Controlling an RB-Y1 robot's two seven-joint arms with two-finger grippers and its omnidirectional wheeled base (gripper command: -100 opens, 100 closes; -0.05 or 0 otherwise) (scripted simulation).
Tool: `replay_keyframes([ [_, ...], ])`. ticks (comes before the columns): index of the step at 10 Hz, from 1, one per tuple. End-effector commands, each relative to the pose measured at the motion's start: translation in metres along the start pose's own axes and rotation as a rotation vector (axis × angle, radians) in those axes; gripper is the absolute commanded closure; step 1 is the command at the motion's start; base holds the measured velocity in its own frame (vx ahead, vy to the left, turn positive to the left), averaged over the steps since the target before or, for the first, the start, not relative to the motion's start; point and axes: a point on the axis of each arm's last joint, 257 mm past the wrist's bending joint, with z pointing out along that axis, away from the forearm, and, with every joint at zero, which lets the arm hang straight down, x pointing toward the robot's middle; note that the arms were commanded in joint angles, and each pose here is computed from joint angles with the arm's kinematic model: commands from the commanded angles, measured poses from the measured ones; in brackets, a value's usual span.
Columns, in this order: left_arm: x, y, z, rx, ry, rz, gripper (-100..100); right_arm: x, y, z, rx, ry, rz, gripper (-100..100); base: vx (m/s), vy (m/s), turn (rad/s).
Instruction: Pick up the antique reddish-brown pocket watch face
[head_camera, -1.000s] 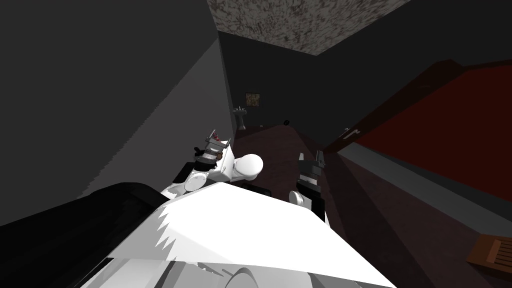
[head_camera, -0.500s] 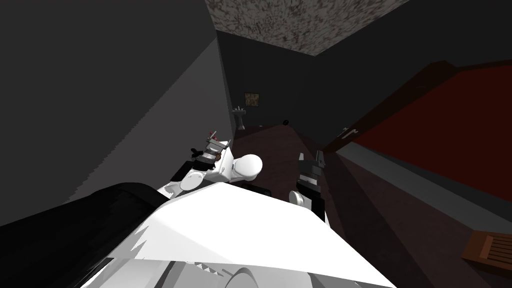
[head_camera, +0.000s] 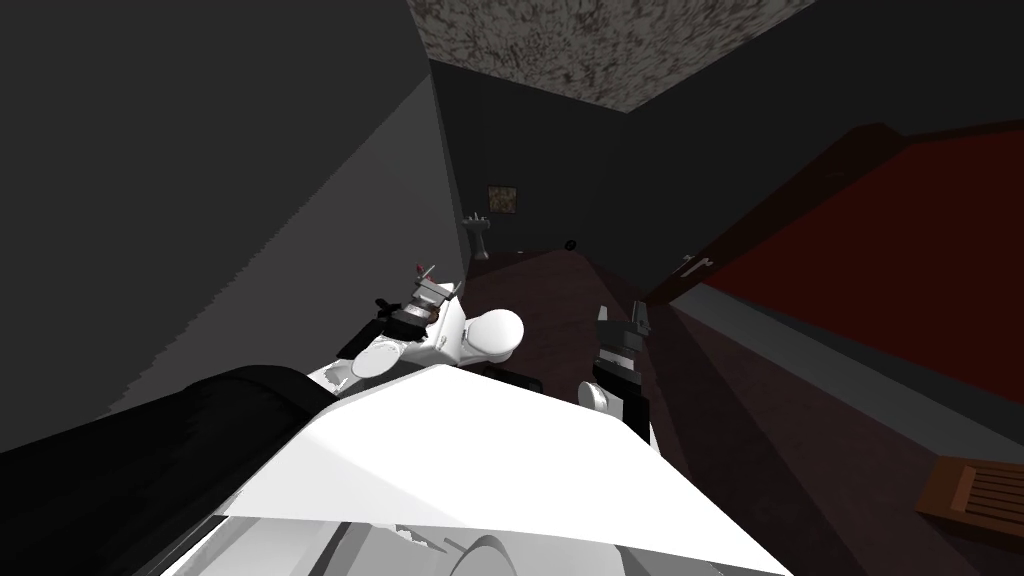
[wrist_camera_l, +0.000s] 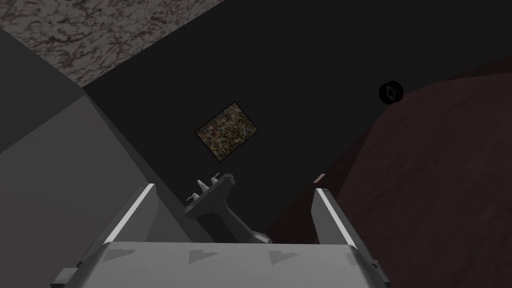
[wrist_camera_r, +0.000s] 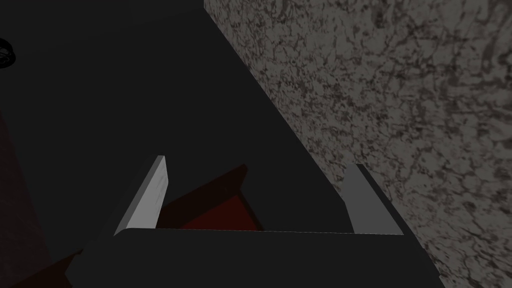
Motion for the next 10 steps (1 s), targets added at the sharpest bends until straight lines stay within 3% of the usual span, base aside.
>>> replay_keyframes([
  [1, -0.008, 0.002, 0.000, -0.012, -0.027, -0.034, -100, 0.000, 0.000, 0.000, 0.000, 0.000, 0.000, 0, 0.019, -0.008, 0.003],
  [3, -0.013, 0.002, 0.000, -0.011, -0.049, -0.066, -100, 0.000, 0.000, 0.000, 0.000, 0.000, 0.000, 0, 0.003, -0.001, 0.001],
  [5, -0.025, 0.007, -0.002, -0.059, -0.087, -0.086, -100, 0.000, 0.000, 0.000, 0.000, 0.000, 0.000, 0, 0.023, -0.014, -0.028],
  [7, -0.033, 0.008, -0.003, -0.058, -0.119, -0.130, -100, 0.000, 0.000, 0.000, 0.000, 0.000, 0.000, 0, 0.014, -0.005, 0.003],
  [10, -0.046, 0.013, -0.005, -0.103, -0.169, -0.153, -100, 0.000, 0.000, 0.000, 0.000, 0.000, 0.000, 0, 0.025, -0.008, -0.017],
])
